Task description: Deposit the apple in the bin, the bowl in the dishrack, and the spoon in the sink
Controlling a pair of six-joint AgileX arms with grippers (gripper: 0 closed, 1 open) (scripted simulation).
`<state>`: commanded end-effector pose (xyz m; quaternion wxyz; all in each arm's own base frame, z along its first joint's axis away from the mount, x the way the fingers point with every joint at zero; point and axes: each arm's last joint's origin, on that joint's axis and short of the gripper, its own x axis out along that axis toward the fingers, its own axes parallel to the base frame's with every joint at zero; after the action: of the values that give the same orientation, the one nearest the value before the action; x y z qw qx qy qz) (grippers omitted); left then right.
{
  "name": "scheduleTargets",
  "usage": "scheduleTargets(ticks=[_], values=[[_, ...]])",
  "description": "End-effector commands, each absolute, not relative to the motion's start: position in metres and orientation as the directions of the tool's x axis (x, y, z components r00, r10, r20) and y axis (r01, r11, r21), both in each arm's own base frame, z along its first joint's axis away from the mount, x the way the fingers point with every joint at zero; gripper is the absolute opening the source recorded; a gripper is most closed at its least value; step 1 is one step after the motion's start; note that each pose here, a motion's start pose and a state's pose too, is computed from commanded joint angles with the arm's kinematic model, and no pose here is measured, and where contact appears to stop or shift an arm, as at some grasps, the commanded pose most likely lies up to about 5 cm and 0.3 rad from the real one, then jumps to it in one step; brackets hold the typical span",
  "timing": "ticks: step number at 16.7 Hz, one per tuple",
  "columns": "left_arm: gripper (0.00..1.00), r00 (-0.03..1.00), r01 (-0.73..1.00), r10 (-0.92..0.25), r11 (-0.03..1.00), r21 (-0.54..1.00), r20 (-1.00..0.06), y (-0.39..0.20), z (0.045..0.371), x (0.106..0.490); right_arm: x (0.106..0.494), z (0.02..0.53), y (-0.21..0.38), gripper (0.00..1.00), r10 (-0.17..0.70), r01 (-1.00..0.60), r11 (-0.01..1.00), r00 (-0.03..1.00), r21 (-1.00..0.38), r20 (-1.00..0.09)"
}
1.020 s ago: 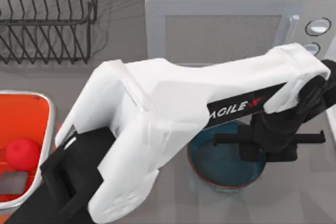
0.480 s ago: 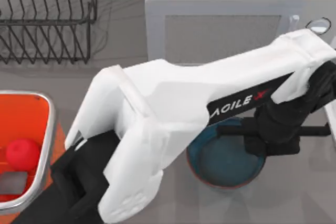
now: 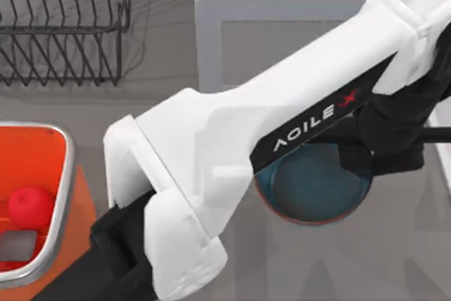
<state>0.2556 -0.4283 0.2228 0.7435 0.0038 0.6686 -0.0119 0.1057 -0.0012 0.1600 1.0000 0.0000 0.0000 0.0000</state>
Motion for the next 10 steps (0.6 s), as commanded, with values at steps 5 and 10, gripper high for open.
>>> scheduleTargets(ticks=[5, 10], values=[[0.0, 0.101, 0.025, -0.005, 1.0, -0.002, -0.995, -0.426, 0.228, 0.254, 0.106, 0.16, -0.001, 1.0, 0.0, 0.0, 1.0, 1.0, 0.0, 0.0], [0.0, 0.105, 0.018, -0.051, 0.999, -0.05, -0.993, -0.41, 0.246, 0.27, 0.106, 0.16, -0.001, 1.0, 0.0, 0.0, 1.0, 1.0, 0.0, 0.0]])
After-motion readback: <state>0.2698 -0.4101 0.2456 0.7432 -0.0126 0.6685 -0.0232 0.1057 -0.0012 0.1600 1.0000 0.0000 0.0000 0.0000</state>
